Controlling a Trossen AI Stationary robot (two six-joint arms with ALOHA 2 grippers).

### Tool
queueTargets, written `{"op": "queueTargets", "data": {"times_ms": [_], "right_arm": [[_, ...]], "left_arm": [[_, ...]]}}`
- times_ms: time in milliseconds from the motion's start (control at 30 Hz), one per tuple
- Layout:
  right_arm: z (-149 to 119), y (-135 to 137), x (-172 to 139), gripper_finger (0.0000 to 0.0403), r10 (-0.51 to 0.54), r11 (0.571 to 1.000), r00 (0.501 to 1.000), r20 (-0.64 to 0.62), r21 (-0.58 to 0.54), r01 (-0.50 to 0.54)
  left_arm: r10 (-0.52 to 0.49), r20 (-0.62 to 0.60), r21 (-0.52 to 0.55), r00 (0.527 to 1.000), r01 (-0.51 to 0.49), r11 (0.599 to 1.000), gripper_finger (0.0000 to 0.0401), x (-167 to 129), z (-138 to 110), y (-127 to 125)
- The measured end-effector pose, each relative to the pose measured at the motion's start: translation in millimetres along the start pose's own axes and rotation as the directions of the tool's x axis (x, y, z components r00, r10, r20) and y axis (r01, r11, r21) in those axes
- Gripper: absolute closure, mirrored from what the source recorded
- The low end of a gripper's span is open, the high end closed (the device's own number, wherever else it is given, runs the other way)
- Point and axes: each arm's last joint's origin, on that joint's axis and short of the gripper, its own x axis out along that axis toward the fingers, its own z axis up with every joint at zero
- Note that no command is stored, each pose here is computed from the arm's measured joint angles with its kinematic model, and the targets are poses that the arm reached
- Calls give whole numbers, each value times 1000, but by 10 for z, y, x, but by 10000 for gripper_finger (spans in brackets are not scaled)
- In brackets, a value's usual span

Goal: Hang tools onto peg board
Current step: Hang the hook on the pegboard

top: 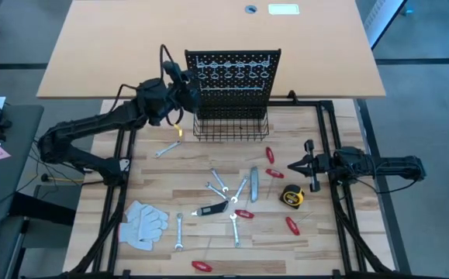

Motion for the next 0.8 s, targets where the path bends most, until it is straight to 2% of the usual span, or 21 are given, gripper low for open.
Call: {"op": "queueTargets", "data": {"times_ms": [333, 667, 800], "right_arm": [[0, 0, 0, 376, 0, 1000, 1000, 0, 0, 0], [0, 0, 0, 376, 0, 1000, 1000, 0, 0, 0], [1, 0, 0, 376, 0, 1000, 1000, 0, 0, 0]], "left_arm": [[-61, 74, -74, 995, 67, 995, 349, 62, -74, -8], [-91, 123, -92, 988, 103, 990, 356, 61, -67, -19], [-95, 139, -92, 986, 108, 990, 377, 59, -63, -16]]}}
